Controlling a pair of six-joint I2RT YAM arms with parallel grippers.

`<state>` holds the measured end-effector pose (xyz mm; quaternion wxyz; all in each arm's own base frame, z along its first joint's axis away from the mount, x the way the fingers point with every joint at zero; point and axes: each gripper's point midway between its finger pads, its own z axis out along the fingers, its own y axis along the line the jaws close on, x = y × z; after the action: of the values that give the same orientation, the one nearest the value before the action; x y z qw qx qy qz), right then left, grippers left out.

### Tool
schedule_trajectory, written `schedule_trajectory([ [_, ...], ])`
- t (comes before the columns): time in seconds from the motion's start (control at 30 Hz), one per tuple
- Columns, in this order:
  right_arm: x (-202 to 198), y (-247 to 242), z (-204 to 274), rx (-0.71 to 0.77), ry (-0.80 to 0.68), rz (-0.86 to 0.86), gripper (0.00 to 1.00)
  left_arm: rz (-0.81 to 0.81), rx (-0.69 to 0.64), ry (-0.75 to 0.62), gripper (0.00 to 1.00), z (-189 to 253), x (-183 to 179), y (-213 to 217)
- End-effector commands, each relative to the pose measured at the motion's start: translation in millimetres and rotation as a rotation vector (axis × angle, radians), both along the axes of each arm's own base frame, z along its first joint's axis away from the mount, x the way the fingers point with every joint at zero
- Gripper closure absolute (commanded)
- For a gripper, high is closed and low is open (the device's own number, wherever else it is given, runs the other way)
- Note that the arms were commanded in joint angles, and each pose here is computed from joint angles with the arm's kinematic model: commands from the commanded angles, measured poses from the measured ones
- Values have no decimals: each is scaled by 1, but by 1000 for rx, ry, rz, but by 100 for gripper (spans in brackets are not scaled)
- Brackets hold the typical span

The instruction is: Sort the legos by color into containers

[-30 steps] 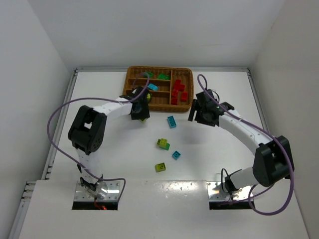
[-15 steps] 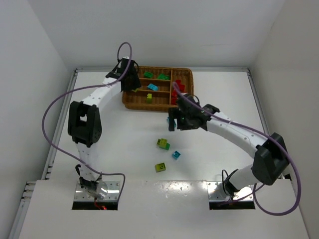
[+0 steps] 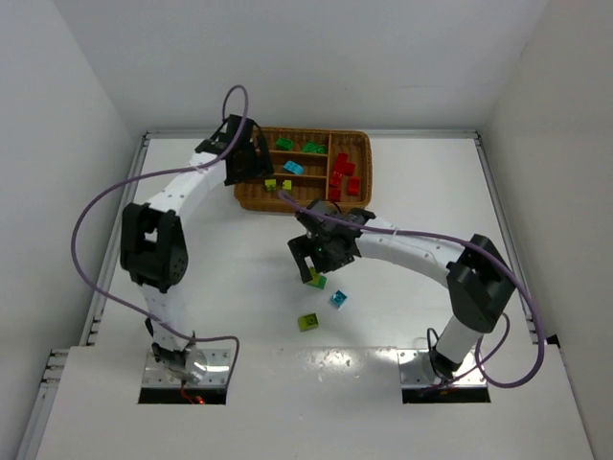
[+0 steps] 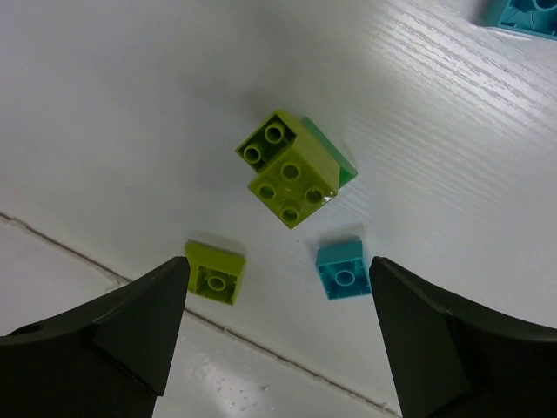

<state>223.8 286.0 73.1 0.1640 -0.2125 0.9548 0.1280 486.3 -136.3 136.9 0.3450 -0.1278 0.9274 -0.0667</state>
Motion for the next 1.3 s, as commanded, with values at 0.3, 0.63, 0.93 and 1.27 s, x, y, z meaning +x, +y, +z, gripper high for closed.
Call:
schedule_trajectory([
  [0.3,25,3,-19,-120,-125,283,17,-105,-106,-64,13,49,-73,-8],
  [0.63,33,21,-36,-81,-110,321,49,-112,-95,-51,15,43,-79,-6],
  [0.93,26,13,-4,-4,-174,257,86,-228,-155,-35,15,42,-89,-4],
  [1.27,-29,1,82,515,-12,363,88,-926,-555,-209,13,95,-173,-70],
])
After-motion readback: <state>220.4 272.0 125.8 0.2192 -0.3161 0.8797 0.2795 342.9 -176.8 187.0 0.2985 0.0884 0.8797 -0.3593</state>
